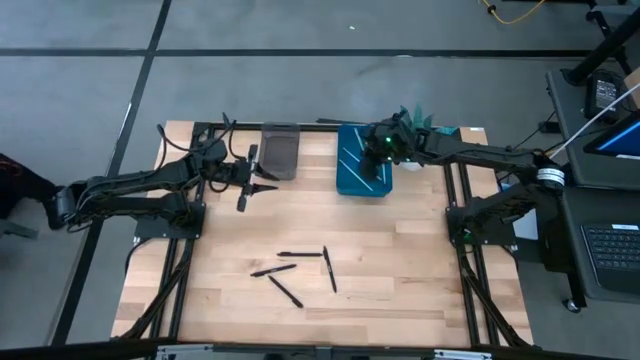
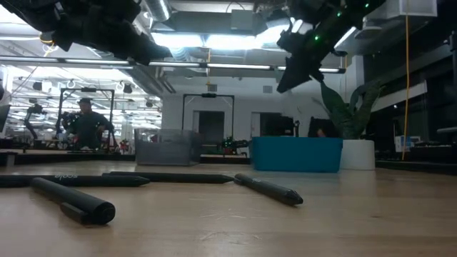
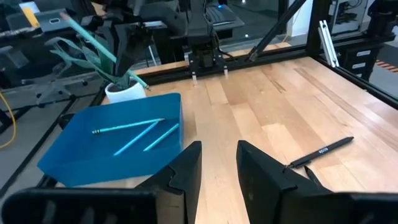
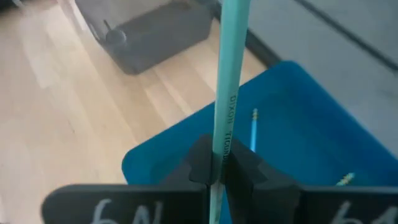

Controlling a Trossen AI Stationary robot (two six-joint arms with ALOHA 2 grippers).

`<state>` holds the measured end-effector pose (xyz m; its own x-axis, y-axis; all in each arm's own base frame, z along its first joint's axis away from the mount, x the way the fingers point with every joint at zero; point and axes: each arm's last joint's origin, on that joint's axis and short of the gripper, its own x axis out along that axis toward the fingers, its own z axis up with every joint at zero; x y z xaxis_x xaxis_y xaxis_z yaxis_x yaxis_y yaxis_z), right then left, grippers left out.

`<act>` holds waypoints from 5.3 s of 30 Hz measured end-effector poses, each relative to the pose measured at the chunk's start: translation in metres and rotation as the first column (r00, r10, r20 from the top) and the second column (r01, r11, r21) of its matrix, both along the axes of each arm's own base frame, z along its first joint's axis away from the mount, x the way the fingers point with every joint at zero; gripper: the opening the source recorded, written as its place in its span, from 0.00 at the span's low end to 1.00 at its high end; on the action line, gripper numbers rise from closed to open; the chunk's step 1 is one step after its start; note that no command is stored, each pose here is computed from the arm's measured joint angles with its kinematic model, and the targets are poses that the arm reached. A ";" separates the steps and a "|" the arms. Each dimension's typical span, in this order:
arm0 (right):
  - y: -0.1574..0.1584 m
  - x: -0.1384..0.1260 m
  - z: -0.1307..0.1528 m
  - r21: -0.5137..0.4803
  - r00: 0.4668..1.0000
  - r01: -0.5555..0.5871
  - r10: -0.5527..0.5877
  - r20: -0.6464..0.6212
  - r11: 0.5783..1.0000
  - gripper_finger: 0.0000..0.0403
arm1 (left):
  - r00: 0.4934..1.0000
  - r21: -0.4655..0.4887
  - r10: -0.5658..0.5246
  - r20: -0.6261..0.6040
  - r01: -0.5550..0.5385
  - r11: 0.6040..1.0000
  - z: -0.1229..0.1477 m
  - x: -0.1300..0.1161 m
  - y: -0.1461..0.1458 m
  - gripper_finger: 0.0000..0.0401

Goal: Sort pens & pencils
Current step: Put the light blue pencil into the blue bin, then put the black pen into the black bin

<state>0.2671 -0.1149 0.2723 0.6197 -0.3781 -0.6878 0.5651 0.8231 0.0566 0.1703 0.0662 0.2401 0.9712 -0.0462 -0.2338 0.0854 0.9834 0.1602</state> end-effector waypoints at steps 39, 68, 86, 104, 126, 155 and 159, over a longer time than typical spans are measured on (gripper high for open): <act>-0.021 0.009 -0.063 0.218 0.967 0.089 -0.032 -0.251 0.972 0.06 | 1.000 -0.011 -0.001 -0.023 0.001 1.000 -0.002 -0.001 0.000 0.24; -0.057 0.010 -0.104 0.278 0.953 0.084 0.004 -0.302 0.957 0.10 | 0.999 -0.021 -0.007 -0.050 0.006 1.000 -0.005 -0.001 -0.001 0.24; -0.057 0.013 -0.103 0.295 0.966 0.050 0.029 -0.255 0.954 0.14 | 0.998 -0.031 -0.011 -0.069 0.009 0.999 -0.007 -0.002 -0.001 0.24; -0.065 0.026 -0.082 0.236 0.983 0.009 0.035 -0.179 0.972 0.28 | 1.000 -0.039 -0.003 -0.025 0.002 0.999 -0.002 0.000 -0.001 0.24; -0.063 0.050 -0.028 0.249 0.985 -0.136 0.158 -0.070 0.959 0.28 | 0.994 -0.025 -0.081 -0.074 0.079 0.997 0.047 -0.012 -0.019 0.24; 0.122 0.048 0.072 -0.320 0.948 -0.306 0.319 -0.012 0.897 0.18 | 0.992 0.115 -0.127 -0.016 0.128 0.985 0.047 -0.043 -0.114 0.24; 0.130 0.047 0.060 -0.364 0.930 -0.334 0.367 0.023 0.869 0.18 | 0.981 0.117 -0.195 0.006 0.193 0.974 0.049 -0.048 -0.124 0.24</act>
<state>0.3141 0.0150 0.3321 0.8081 -0.3292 -0.4884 0.2419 0.9416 -0.2343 0.1219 -0.0576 0.2895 0.9504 -0.2079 -0.2313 0.2688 0.9232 0.2746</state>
